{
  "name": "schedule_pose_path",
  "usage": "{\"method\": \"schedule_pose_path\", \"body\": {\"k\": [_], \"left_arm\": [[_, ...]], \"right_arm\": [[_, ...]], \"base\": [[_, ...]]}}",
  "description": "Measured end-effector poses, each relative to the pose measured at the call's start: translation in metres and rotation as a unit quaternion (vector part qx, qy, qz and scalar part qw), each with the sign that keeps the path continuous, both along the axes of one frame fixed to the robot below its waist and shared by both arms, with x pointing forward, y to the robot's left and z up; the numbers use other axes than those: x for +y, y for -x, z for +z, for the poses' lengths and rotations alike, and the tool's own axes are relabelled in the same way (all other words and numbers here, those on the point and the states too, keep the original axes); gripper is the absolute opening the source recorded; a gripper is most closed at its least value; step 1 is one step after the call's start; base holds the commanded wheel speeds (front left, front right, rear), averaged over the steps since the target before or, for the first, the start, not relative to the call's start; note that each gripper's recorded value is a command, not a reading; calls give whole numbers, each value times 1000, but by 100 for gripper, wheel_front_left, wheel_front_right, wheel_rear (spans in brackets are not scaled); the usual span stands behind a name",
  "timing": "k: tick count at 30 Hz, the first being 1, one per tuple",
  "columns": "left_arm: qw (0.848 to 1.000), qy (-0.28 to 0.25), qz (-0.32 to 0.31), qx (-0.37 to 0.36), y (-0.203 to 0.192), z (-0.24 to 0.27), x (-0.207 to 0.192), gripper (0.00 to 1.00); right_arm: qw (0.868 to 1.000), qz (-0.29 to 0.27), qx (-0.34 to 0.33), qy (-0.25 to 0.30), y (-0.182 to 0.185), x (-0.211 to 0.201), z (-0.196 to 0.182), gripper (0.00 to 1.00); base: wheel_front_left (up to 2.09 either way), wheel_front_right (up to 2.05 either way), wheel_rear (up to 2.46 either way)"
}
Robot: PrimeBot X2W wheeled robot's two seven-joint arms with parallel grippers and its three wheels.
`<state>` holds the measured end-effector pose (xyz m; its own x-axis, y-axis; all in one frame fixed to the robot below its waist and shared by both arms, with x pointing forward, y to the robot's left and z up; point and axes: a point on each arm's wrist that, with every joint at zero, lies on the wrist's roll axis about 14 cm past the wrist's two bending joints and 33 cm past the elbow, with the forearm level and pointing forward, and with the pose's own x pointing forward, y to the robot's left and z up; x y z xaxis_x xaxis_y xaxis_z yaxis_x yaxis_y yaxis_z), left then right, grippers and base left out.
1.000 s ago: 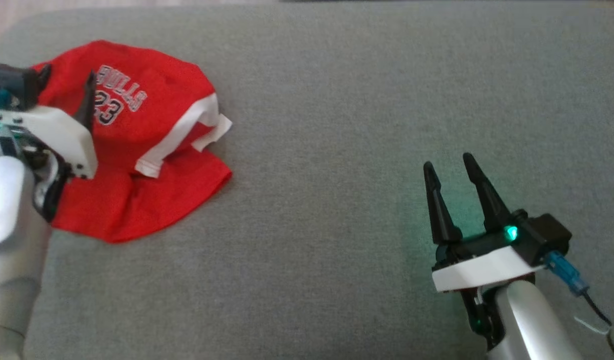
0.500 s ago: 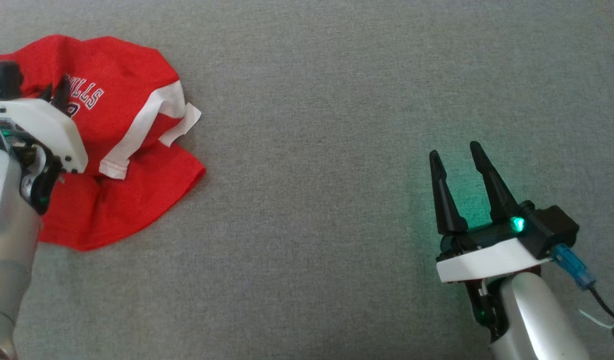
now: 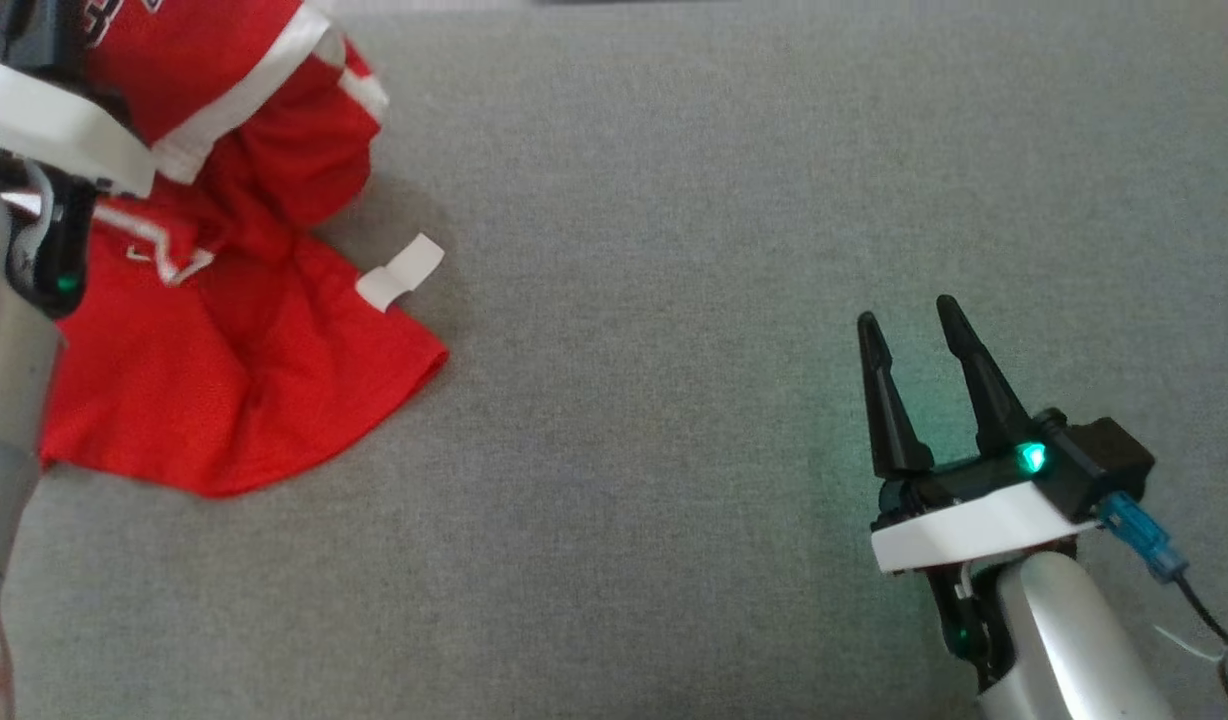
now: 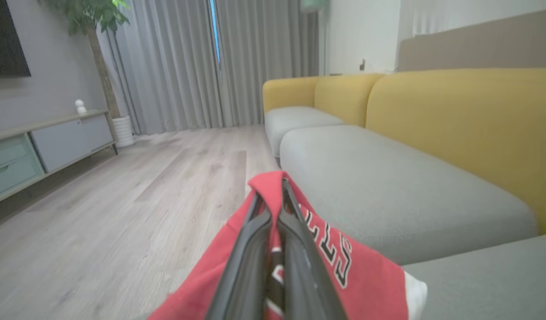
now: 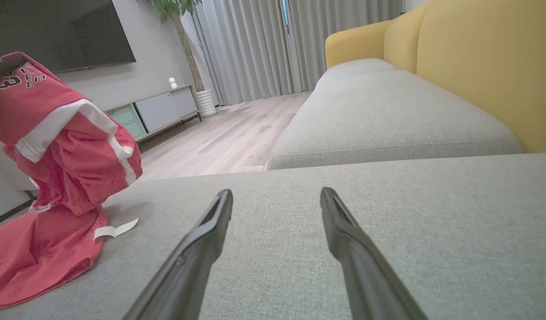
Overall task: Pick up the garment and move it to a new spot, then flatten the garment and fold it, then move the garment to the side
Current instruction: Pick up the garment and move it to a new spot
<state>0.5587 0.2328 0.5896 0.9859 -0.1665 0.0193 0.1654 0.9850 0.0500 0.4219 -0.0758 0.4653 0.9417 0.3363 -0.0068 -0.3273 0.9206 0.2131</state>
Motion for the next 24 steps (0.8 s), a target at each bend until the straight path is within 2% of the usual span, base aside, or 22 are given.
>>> {"method": "schedule_pose_path", "body": {"k": [5,8,14,20,21,24], "left_arm": [[998,19,-26,-45,13,41,-19,0],[996,44,-59,-43,24,46,-49,0],[986,74,-151,-4,46,23,-142,0],[966,107,-236,8,62,24,-236,0],[966,107,-236,8,62,24,-236,0],[953,125,-275,24,71,18,-282,0]], "right_arm": [[1000,0,-16,-9,6,1,15,100],[1000,-2,-27,-12,9,-1,25,100],[999,-29,-38,-16,16,-19,35,100],[997,-67,-42,-19,24,-45,40,100],[997,-67,-42,-19,24,-45,40,100],[995,-88,-42,-22,28,-59,41,100]], "base": [[0,0,0],[0,0,0],[0,0,0],[0,0,0],[0,0,0],[0,0,0]]}}
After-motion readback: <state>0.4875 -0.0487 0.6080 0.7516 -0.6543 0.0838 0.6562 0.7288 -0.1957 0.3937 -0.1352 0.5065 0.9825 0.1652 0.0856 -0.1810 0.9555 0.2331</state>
